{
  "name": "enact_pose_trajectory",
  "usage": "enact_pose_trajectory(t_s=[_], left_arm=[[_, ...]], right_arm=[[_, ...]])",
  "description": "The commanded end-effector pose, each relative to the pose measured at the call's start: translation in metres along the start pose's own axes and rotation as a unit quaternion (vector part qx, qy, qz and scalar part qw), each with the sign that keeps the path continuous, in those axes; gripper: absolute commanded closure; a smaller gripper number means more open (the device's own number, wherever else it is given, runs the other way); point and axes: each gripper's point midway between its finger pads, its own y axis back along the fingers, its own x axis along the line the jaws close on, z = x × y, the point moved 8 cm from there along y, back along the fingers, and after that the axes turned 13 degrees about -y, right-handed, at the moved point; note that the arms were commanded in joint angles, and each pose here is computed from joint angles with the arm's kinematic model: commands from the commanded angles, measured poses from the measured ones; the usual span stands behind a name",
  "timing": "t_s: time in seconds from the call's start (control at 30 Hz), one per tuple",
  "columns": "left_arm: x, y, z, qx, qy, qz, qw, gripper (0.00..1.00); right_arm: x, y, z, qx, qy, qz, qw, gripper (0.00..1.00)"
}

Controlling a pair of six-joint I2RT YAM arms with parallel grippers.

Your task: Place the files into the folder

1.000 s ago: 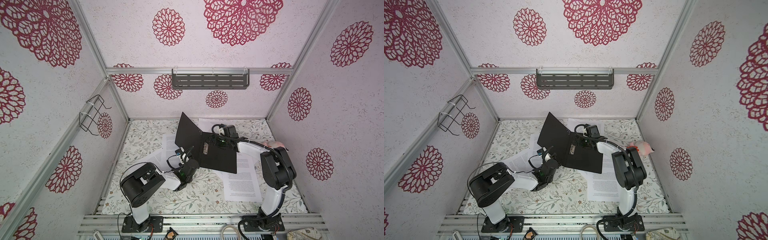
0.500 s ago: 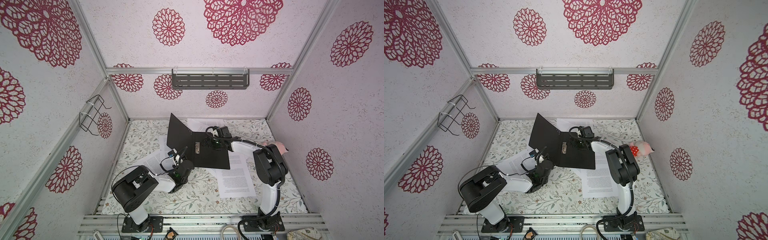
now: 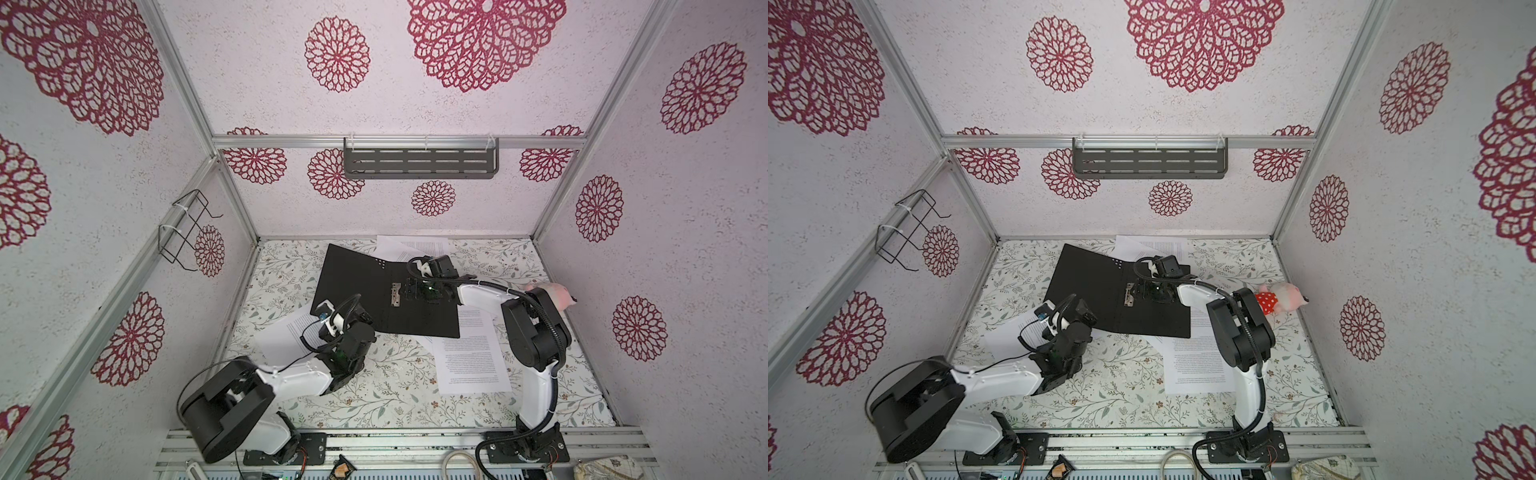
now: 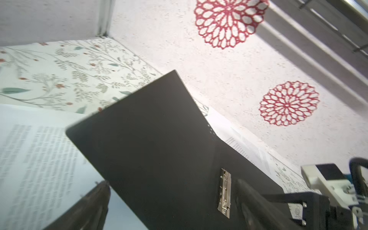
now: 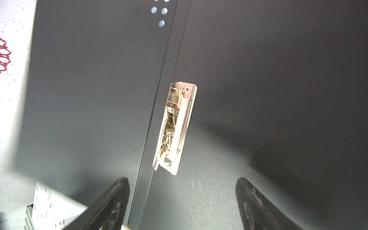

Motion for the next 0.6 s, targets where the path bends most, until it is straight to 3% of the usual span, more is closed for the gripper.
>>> enact_pose_trajectory(t_s=[0.0,0.07,0.13,0.33,0.4,0.57], left_arm=[[0.035,-0.002,0.025,0.015,-0.091,0.096,0.991,0.02],[0.02,-0.017,0.036,0.062,-0.134,0.01,0.989,0.01],[0.005,-0.031,0.04,0.131,-0.151,-0.096,0.975,0.01],[-0.01,-0.064,0.022,0.281,-0.099,-0.24,0.924,0.01],[-0.012,-0.075,0.012,0.321,-0.072,-0.265,0.906,0.02],[-0.001,-0.1,-0.016,0.4,-0.003,-0.277,0.874,0.01]], right_arm=[[0.02,0.011,0.002,-0.008,0.031,0.01,0.999,0.15],[0.025,0.01,-0.003,0.0,0.035,0.015,0.999,0.2],[0.029,0.01,-0.008,0.009,0.039,0.025,0.999,0.24],[0.035,0.0,-0.015,0.03,0.03,0.052,0.998,0.5],[0.037,-0.004,-0.017,0.036,0.027,0.061,0.997,0.58],[0.038,-0.014,-0.019,0.045,0.023,0.062,0.997,0.65]])
